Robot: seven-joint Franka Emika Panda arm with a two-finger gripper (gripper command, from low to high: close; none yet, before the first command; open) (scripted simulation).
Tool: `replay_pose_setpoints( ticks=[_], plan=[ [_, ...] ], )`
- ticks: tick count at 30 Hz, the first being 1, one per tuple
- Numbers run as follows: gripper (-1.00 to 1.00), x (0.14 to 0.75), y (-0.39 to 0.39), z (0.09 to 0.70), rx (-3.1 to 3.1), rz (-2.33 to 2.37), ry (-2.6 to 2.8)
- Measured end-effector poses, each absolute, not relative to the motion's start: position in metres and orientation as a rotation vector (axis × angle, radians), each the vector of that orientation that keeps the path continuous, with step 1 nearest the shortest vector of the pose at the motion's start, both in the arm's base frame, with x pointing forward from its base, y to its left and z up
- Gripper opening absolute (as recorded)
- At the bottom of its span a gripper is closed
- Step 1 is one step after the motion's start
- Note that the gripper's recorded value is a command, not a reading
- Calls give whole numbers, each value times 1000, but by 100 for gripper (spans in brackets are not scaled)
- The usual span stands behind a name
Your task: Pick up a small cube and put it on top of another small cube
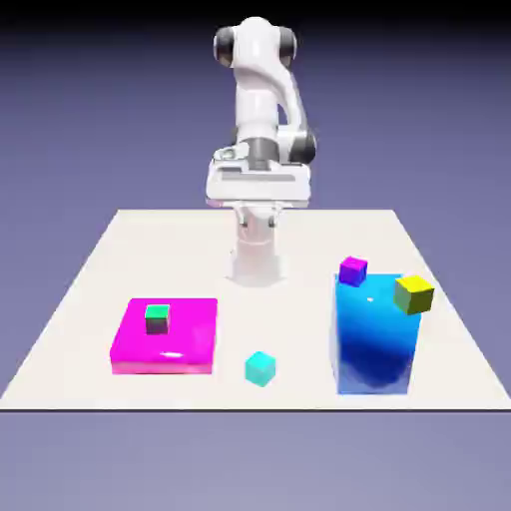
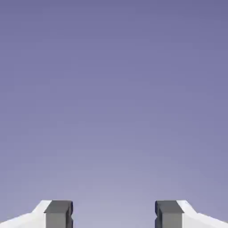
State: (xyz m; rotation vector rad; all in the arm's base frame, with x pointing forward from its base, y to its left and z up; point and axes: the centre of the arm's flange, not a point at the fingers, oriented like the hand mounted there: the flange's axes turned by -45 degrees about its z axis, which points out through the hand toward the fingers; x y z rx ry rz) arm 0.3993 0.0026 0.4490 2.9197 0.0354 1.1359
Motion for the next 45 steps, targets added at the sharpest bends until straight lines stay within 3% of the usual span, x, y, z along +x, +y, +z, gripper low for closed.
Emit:
replay_pose_setpoints(
  ticks=[16, 25, 29, 30, 32, 37, 45],
  plan=[
    [0, 491, -25, 289, 3152, 10, -639],
    [0, 506, -30, 187, 3056, -681, -994],
    [0, 491, -18, 122, 3042, -733, -1018],
    [-100, 488, -16, 115, 3042, -733, -1018],
    [-100, 488, -16, 115, 3043, -733, -1018],
    [-100, 518, -18, 190, 3087, -701, -839],
    [-100, 573, 145, 331, 3124, -594, -665]
  ],
)
